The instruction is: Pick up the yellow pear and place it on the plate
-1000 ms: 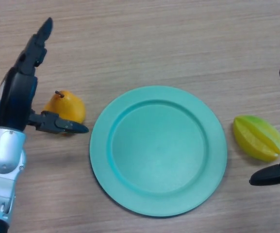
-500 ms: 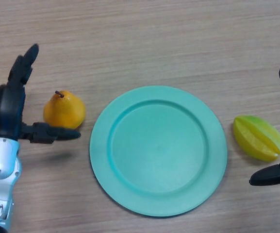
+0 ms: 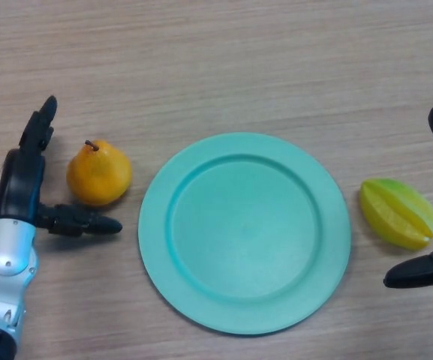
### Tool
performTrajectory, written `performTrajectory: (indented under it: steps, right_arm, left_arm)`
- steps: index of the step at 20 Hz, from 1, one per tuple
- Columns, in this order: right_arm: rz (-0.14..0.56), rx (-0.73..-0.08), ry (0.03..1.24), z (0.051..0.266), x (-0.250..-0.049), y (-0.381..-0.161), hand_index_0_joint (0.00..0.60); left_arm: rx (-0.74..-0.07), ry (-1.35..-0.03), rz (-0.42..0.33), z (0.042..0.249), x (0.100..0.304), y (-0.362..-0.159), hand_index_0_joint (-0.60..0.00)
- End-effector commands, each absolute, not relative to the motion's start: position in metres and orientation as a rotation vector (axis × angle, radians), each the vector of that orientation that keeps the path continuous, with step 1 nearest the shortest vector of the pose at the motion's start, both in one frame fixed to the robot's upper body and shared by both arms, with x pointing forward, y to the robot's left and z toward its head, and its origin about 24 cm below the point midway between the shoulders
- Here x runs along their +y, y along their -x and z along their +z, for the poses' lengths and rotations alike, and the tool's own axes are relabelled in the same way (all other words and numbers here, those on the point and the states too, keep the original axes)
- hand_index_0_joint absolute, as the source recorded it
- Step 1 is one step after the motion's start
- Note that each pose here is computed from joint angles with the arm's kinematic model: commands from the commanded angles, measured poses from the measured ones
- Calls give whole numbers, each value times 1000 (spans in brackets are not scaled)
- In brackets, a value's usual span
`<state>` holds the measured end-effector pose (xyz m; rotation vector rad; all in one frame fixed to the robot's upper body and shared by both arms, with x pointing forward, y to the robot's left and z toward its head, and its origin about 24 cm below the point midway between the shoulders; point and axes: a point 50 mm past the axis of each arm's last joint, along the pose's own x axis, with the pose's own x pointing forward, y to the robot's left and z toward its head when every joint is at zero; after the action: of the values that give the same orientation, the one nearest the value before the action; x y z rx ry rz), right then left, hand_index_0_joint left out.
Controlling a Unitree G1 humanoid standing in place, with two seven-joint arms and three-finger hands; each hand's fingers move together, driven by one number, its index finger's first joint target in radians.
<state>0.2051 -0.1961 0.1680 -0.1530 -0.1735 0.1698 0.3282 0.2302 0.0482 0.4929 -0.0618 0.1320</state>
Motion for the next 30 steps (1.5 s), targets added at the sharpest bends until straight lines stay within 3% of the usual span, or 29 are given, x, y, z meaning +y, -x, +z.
performTrajectory:
  steps: [1, 6, 9, 14, 15, 16, 19, 20, 25, 30]
  right_arm:
    - [152, -354, 189, 195, -198, -194, 0]
    - [147, -350, 183, 195, -200, -190, 0]
    - [144, -347, 182, 194, -200, -190, 0]
    - [144, -343, 183, 194, -200, -192, 0]
    - [145, -342, 182, 194, -200, -192, 0]
    - [145, -342, 183, 194, -200, -192, 0]
    - [144, -346, 183, 194, -200, -194, 0]
    - [147, -344, 179, 194, -200, -194, 0]
    - [157, -325, 136, 193, -199, -195, 0]
    - [163, -327, 133, 193, -199, -196, 0]
  left_arm:
    - [-332, -497, 177, 94, 232, -337, 0]
    - [-367, -513, 101, 94, 217, -340, 0]
    - [-312, -597, 38, 82, 211, -341, 0]
    - [-236, -655, 5, 69, 210, -340, 0]
    - [-229, -653, 8, 69, 211, -340, -50]
    - [-225, -658, 8, 68, 211, -340, -150]
    - [-178, -711, 7, 62, 213, -339, -550]
    - [-173, -717, 15, 62, 214, -339, -600]
    - [-218, -681, 62, 71, 219, -340, -600]
    - [-393, -685, 120, 102, 219, -336, -600]
